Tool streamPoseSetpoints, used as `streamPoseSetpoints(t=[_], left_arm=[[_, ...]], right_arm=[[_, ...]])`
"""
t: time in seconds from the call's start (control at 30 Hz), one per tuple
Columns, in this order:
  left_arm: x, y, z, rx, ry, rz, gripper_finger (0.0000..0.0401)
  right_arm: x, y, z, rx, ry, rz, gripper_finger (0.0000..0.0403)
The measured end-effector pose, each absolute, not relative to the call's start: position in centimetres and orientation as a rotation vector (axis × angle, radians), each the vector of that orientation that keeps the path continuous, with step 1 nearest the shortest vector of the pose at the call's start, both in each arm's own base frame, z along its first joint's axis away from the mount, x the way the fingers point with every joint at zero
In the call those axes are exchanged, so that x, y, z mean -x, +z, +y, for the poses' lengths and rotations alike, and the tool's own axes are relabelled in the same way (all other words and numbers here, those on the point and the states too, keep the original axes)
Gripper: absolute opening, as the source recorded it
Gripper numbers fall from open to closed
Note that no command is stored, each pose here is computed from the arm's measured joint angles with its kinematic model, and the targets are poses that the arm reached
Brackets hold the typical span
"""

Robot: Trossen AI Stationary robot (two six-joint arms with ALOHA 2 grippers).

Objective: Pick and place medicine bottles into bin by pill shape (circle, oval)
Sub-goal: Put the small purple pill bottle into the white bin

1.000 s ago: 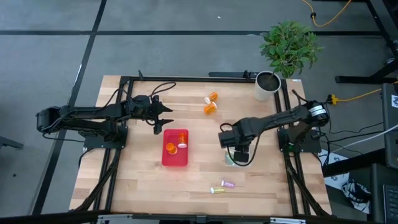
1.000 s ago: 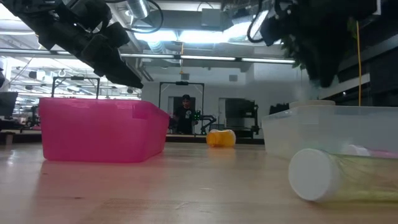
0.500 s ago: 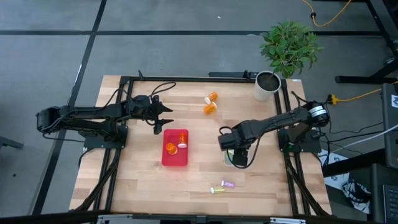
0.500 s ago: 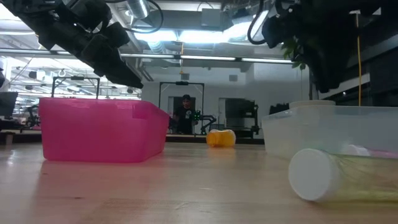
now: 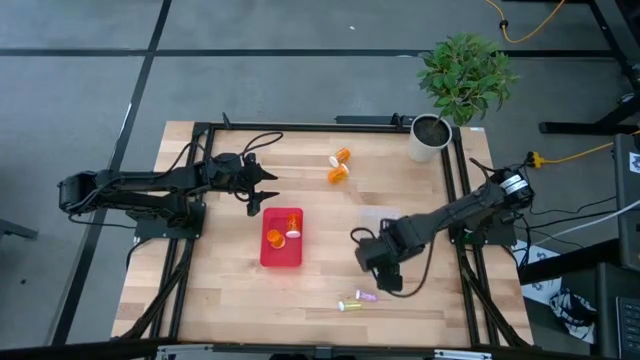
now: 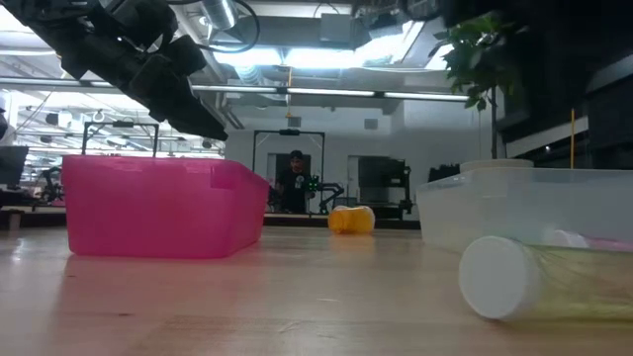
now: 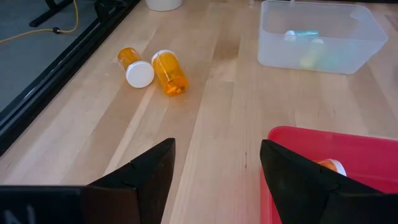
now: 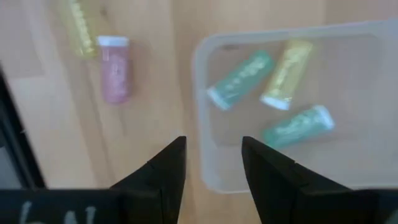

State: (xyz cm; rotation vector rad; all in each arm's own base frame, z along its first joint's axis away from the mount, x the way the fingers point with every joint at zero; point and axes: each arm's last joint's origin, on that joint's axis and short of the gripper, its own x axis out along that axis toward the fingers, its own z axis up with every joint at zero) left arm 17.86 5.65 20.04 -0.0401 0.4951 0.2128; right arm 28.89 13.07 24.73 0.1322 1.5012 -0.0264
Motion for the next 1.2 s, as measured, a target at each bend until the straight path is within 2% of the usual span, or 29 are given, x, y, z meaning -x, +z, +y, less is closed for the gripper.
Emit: streamPoseSetpoints(t=[0.17, 0.4, 0.67, 0.9, 1.07, 1.2], left_arm=[[-17.9, 20.0, 5.7, 0.04, 0.213, 0.495, 0.0229], [-17.9, 20.0, 5.6, 0.04, 0.213, 0.495, 0.0229], [-17.9, 20.0, 5.7, 0.04, 0.213, 0.495, 0.0229], [-17.9, 20.0, 5.7, 0.04, 0.213, 0.495, 0.0229], [-17.9, 20.0, 5.7, 0.039, 0.213, 0.495, 0.0229], [-17.9, 20.0, 5.7, 0.039, 0.212, 0.495, 0.0229]], right_arm=[[-27.8, 24.8, 15.7, -0.132, -0.001, 1.489, 0.0158], [-26.9, 24.9, 18.8, -0.054, 0.155, 1.411, 0.0158], [-27.0, 25.1, 19.9, 0.043, 0.296, 1.327, 0.0158], [-27.4, 25.2, 20.2, -0.03, 0.279, 1.283, 0.0158], [-28.0, 25.4, 20.4, -0.154, 0.143, 1.216, 0.016], [-27.9, 25.4, 20.2, -0.2, 0.054, 1.218, 0.0177]])
